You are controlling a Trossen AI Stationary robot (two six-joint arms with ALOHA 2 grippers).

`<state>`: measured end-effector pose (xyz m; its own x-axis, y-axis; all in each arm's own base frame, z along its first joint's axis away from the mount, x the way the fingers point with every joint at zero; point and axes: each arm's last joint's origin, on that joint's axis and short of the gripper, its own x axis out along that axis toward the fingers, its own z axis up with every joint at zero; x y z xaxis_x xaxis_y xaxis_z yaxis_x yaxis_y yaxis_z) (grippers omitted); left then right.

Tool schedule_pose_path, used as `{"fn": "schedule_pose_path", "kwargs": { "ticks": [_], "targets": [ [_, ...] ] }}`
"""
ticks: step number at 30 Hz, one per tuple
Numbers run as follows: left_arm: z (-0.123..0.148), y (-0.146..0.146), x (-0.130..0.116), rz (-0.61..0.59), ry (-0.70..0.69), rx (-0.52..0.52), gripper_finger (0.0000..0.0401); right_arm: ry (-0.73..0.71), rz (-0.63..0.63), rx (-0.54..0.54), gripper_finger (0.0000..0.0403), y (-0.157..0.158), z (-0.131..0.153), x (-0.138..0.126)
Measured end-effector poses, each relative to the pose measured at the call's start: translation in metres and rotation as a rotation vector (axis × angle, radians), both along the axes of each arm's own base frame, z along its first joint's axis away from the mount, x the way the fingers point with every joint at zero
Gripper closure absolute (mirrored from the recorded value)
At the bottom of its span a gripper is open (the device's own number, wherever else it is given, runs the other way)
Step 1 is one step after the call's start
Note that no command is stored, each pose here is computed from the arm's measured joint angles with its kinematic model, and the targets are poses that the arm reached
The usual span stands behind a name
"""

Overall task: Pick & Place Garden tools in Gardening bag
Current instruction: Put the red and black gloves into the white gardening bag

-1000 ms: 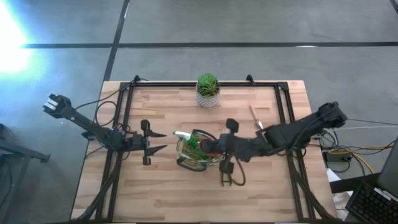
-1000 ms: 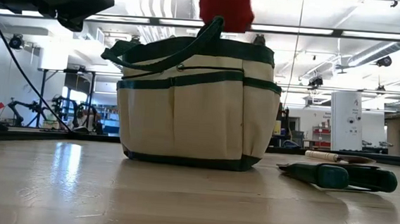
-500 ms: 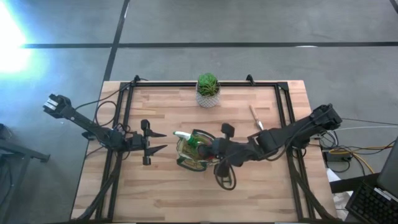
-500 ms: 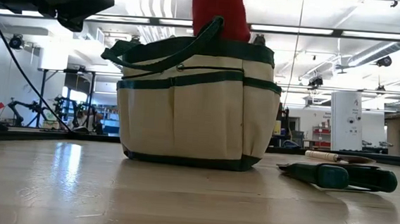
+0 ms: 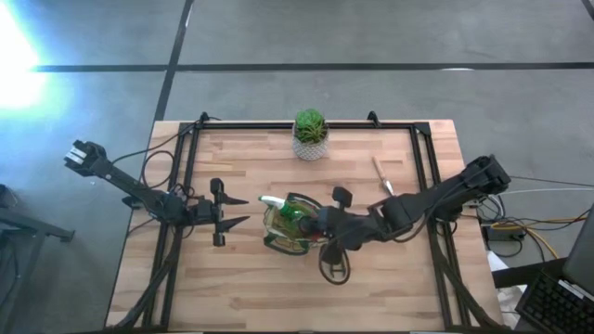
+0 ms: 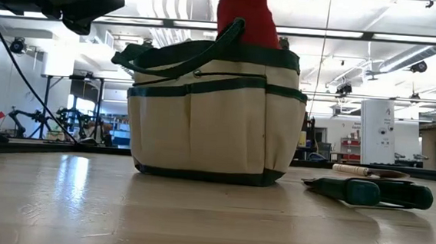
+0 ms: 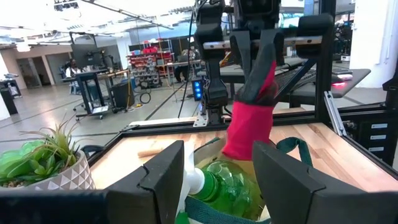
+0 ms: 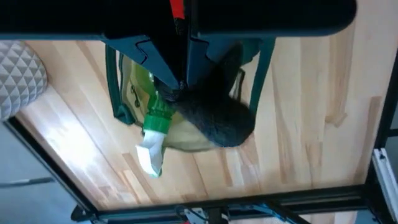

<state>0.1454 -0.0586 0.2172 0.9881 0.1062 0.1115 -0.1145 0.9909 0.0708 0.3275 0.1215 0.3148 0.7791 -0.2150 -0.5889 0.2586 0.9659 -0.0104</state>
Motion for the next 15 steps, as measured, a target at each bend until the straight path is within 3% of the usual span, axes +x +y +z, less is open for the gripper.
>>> {"fn": "schedule_pose_path", "kwargs": {
  "ticks": [15],
  "targets": [
    [0.000,0.000,0.000,-0.001,-0.001,-0.008,0.0208,0.061,-0.046,0.069,0.0395,-0.003,-0.028,-0.004]
  ]
}}
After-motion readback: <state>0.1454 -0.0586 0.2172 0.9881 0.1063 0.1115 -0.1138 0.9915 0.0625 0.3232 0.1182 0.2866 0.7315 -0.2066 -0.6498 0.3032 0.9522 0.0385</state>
